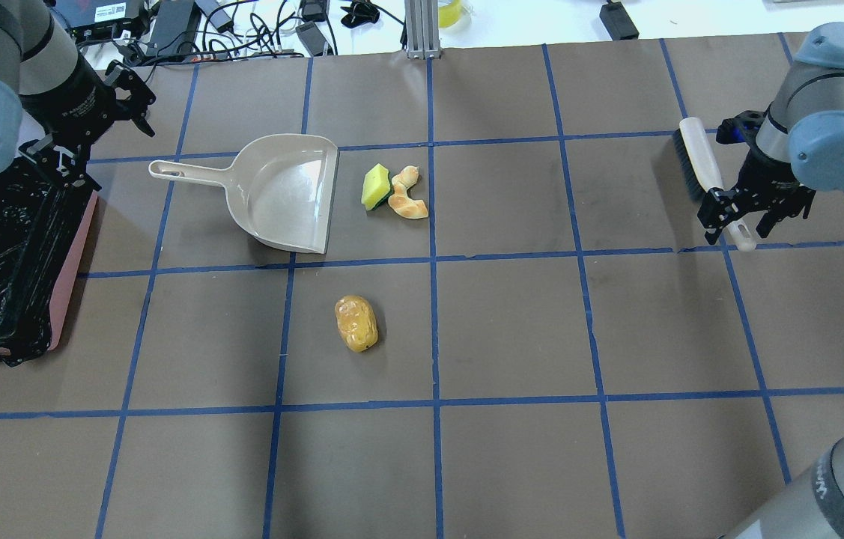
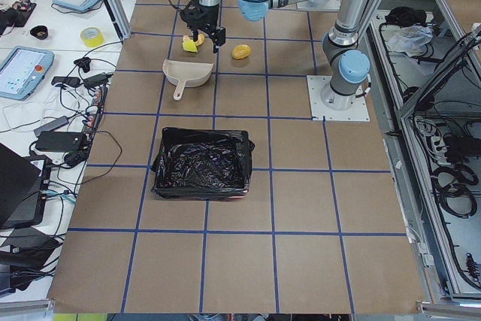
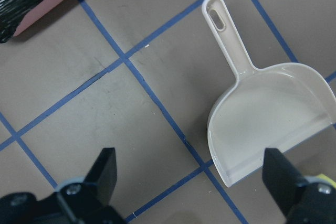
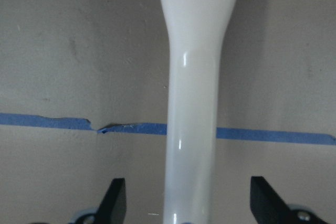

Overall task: Sweep and dump trash into bin
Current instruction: 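Grasp the white brush with the right gripper while the left grasps the dustpan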

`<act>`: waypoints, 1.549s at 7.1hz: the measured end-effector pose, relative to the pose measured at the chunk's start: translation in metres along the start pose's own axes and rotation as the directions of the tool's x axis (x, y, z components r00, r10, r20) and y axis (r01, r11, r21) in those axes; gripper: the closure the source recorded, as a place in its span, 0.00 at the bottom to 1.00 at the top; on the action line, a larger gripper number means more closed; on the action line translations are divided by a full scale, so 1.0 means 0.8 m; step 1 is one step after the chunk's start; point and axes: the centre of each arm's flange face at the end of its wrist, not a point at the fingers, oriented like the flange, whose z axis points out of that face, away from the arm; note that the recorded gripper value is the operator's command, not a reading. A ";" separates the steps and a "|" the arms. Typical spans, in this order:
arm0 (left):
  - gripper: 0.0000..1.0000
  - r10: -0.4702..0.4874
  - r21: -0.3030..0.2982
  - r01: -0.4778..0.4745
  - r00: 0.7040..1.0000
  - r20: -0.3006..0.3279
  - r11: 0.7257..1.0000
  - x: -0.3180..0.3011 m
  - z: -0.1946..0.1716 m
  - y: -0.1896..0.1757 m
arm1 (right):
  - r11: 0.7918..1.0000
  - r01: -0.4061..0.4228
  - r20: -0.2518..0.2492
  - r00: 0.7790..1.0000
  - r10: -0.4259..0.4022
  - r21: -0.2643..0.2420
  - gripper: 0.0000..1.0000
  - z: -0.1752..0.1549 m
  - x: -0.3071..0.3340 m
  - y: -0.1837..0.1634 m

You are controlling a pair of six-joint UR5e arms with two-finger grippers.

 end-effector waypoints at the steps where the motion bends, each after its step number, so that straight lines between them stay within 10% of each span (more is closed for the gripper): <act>1: 0.02 -0.084 -0.006 0.083 0.997 -0.003 0.996 0.012 0.007 -0.009 | 1.000 -0.002 -0.001 1.000 0.002 0.006 0.21 -0.002 0.001 0.000; 5: 0.03 -0.402 -0.023 0.402 0.915 0.024 0.915 0.096 0.082 -0.069 | 0.999 -0.017 -0.010 1.000 0.018 0.050 0.55 -0.016 0.003 -0.002; 11: 0.01 -0.498 -0.038 0.510 0.852 0.162 0.859 0.112 0.248 -0.055 | 0.997 -0.018 -0.006 1.000 0.018 0.073 0.85 -0.020 0.003 -0.004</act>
